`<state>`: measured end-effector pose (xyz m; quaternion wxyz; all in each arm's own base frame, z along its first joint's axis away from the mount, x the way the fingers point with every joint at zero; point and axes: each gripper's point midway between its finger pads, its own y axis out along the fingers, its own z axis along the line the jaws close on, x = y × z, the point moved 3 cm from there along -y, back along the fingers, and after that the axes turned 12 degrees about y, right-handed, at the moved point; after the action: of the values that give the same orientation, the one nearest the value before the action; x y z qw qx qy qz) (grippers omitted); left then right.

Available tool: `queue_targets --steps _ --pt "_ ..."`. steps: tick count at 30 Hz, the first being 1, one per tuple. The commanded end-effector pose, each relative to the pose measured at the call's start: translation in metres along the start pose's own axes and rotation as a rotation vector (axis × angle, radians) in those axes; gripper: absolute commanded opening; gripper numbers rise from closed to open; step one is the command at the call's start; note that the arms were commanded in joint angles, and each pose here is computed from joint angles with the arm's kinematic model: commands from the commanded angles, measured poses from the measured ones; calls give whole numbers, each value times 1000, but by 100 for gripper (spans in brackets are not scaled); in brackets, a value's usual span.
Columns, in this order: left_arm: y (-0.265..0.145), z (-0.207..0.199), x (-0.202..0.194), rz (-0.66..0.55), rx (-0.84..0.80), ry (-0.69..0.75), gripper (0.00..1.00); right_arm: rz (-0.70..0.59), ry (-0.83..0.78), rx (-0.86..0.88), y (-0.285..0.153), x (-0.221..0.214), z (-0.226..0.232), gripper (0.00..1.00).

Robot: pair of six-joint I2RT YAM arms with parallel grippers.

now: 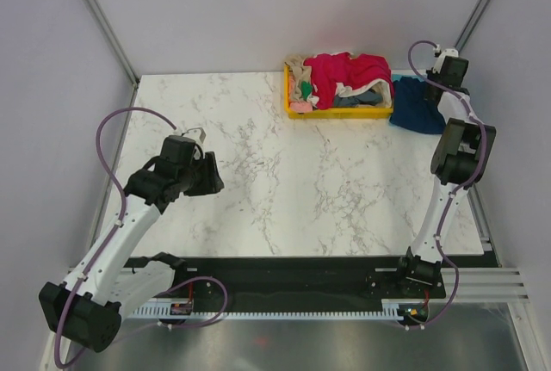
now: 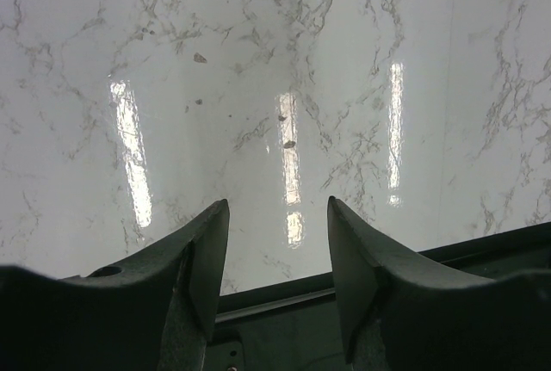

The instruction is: Fold and stack the t-shirts

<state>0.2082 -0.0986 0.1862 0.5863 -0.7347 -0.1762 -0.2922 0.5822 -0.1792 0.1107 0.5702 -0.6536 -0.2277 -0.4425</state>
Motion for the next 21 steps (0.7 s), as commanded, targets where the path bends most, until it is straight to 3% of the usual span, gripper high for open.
queue_targets --steps 1,7,14,16,17,18,19,21 --pt "2 1 6 -26 14 6 57 -182 38 -33 2 59 -6 0" --pt "6 2 4 -8 18 6 56 -306 134 34 12 80 -11 0" --pt "4 2 5 -15 17 6 56 -398 398 99 34 84 -36 0" --pt "5 5 5 -19 39 6 56 -367 447 93 48 72 -40 15" --pt "5 5 5 -20 42 6 56 -356 461 86 51 67 -42 27" --pt "5 5 5 -20 42 4 56 -337 491 78 54 62 -44 46" --pt "4 5 6 -23 42 5 56 -335 509 52 56 60 -53 74" --pt "4 5 5 -23 42 5 56 -328 531 39 53 61 -58 86"
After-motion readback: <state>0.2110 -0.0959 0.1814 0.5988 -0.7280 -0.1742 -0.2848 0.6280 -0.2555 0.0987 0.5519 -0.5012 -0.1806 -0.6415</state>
